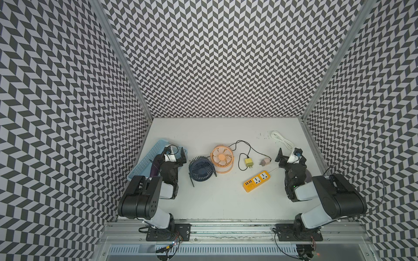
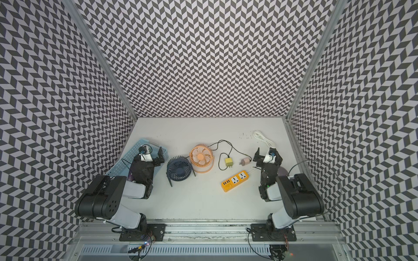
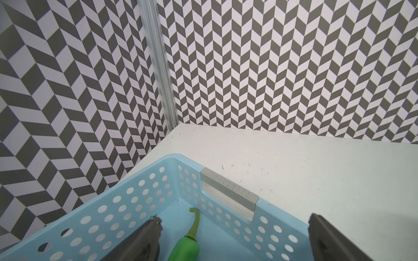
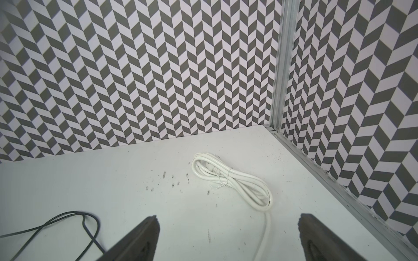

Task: Unplug the desk fan from the power strip
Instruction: Reset both arms

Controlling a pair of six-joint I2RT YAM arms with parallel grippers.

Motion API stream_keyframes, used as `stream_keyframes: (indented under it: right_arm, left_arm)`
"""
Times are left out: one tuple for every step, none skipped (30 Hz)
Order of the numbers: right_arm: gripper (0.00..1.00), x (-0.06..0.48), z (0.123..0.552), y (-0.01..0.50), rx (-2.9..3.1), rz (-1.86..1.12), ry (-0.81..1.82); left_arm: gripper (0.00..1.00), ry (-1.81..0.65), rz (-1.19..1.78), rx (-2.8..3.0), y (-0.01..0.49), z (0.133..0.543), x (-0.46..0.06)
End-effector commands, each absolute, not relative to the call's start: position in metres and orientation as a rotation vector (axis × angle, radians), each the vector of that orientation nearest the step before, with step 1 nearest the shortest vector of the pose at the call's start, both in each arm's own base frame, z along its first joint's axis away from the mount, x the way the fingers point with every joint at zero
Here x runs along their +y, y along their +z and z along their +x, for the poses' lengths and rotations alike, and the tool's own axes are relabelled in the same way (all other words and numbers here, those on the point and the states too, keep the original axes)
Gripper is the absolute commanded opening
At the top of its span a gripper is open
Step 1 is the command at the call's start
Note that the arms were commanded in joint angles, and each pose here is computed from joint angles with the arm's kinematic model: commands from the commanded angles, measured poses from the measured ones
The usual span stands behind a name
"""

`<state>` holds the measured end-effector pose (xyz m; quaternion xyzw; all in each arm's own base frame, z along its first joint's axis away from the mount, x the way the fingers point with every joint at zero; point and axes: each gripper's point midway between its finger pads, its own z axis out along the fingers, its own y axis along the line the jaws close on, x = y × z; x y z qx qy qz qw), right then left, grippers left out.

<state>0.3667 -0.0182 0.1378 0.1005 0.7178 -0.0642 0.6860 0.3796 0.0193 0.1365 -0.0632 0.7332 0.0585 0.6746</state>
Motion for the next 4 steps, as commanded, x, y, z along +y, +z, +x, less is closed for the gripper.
stream_keyframes:
  right_arm:
    - [1.0,-0.0173,0.3737,0.1498,1.583,0.225,-0.13]
    - [0.99,-0.0169,0.3775,0.1538,1.577,0.225,-0.128]
    - [0.99,-0.0175,0.3764,0.1542,1.57,0.23,-0.128]
    - [0.99,-0.0178,0.3765,0.1557,1.561,0.232,-0.126]
  left_arm:
    - [1.0,0.095,-0.129,1.644,0.1398,0.3855,0.0183]
    - [1.0,0.097,-0.127,1.641,0.1402,0.3843,0.0185]
    - [1.0,0.101,-0.126,1.635,0.1414,0.3821,0.0171]
    - [1.0,0.122,-0.125,1.625,0.143,0.3797,0.0158]
